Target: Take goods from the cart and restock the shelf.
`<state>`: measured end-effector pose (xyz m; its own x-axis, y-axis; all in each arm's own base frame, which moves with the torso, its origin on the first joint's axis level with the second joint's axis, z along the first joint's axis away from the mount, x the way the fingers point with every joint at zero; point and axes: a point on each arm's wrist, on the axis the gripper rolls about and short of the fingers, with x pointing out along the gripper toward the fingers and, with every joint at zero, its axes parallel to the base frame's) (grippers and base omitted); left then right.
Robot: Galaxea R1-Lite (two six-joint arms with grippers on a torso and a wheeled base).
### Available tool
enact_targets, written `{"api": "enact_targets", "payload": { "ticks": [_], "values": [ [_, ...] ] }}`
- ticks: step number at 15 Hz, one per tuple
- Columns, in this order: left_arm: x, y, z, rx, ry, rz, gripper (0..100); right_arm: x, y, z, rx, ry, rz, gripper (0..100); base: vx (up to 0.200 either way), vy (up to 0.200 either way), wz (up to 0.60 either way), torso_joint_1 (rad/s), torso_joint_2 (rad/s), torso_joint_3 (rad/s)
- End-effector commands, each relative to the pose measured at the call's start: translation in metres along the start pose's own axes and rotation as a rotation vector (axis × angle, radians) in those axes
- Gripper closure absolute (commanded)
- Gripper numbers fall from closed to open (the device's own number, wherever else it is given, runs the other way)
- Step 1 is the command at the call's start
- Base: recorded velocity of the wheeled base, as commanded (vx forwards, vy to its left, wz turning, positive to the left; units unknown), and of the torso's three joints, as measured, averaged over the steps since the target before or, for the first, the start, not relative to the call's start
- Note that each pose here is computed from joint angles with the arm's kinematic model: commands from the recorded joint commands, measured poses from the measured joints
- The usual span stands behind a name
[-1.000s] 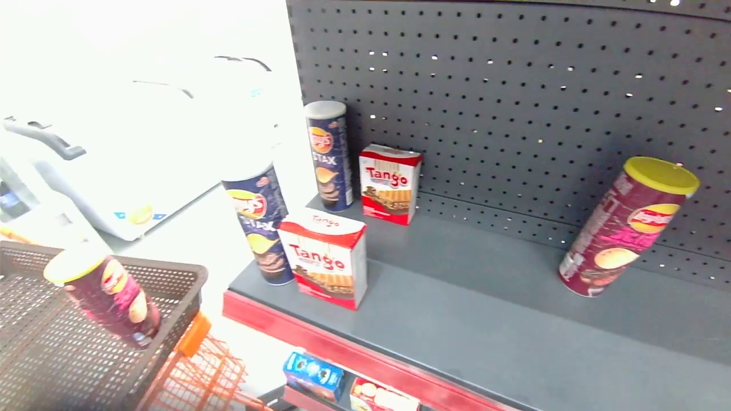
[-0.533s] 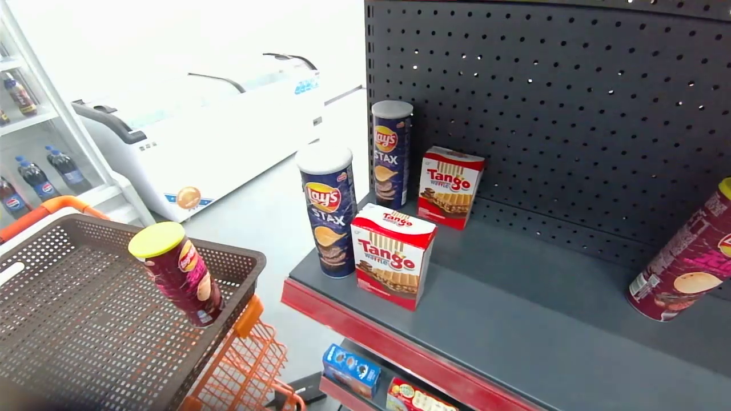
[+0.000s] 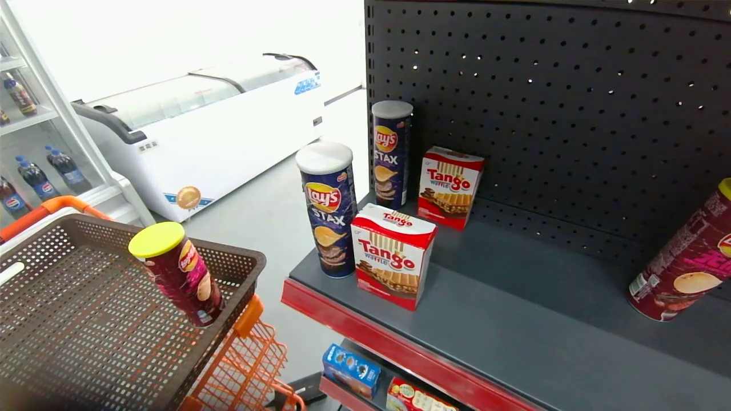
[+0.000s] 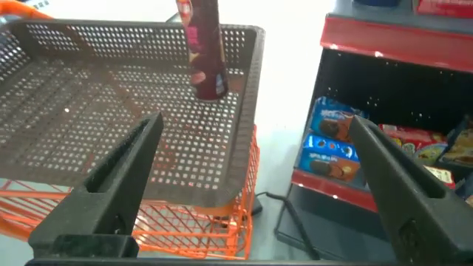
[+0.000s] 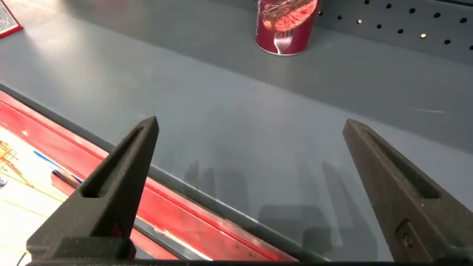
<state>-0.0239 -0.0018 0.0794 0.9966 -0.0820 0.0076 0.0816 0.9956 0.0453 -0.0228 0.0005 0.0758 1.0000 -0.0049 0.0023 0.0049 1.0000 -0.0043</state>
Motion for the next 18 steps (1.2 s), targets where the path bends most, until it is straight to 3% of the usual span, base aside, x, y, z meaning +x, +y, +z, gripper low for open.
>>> {"api": "enact_targets", "payload": {
  "ticks": [1,3,4,7,8,9,12,14,15,18],
  "values": [
    [0.002,0.004,0.061,0.006,0.020,0.041,0,0.000,0.000,0.000,0.000,-0.001,0.000,0,0.000,0.000,0.00,0.000,0.00,0.000],
    [0.012,0.007,0.091,0.014,0.048,0.094,0,0.000,0.000,0.000,0.000,-0.001,0.000,0,0.000,0.000,0.00,0.000,0.00,0.000],
    [0.026,0.010,0.099,0.027,0.095,0.100,0,0.000,0.000,0.000,0.000,0.001,0.000,0,0.000,0.000,0.00,0.000,0.00,0.000],
    [0.046,0.012,0.098,0.026,0.191,0.164,0,0.000,0.000,0.000,0.000,-0.001,0.000,0,0.000,0.000,0.00,0.000,0.00,0.000],
    [0.062,0.013,0.096,0.005,0.257,0.169,0,0.000,0.000,0.000,0.000,-0.001,0.000,0,0.000,0.000,0.00,0.000,0.00,0.000],
    [0.069,0.013,0.096,-0.002,0.283,0.173,0,0.000,0.000,0.000,0.000,-0.001,0.000,0,0.000,0.000,0.00,0.000,0.00,0.000],
    [0.122,0.028,0.095,-0.030,0.365,0.280,0,0.000,0.000,0.000,0.000,0.001,0.000,0,0.000,0.000,0.00,0.000,0.00,0.000],
    [0.148,0.037,0.090,-0.043,0.391,0.270,0,0.000,0.000,0.000,0.000,-0.001,0.000,0,0.000,0.000,0.00,0.000,0.00,0.000],
    [0.163,0.041,0.082,-0.056,0.435,0.251,0,0.000,0.000,0.000,0.000,-0.001,0.000,0,0.000,0.000,0.00,0.000,0.00,0.000],
    [0.212,0.053,0.063,-0.047,0.365,0.243,0,0.000,0.000,0.000,0.000,-0.001,0.000,0,0.000,0.000,0.00,0.000,0.00,0.000]
  ]
}}
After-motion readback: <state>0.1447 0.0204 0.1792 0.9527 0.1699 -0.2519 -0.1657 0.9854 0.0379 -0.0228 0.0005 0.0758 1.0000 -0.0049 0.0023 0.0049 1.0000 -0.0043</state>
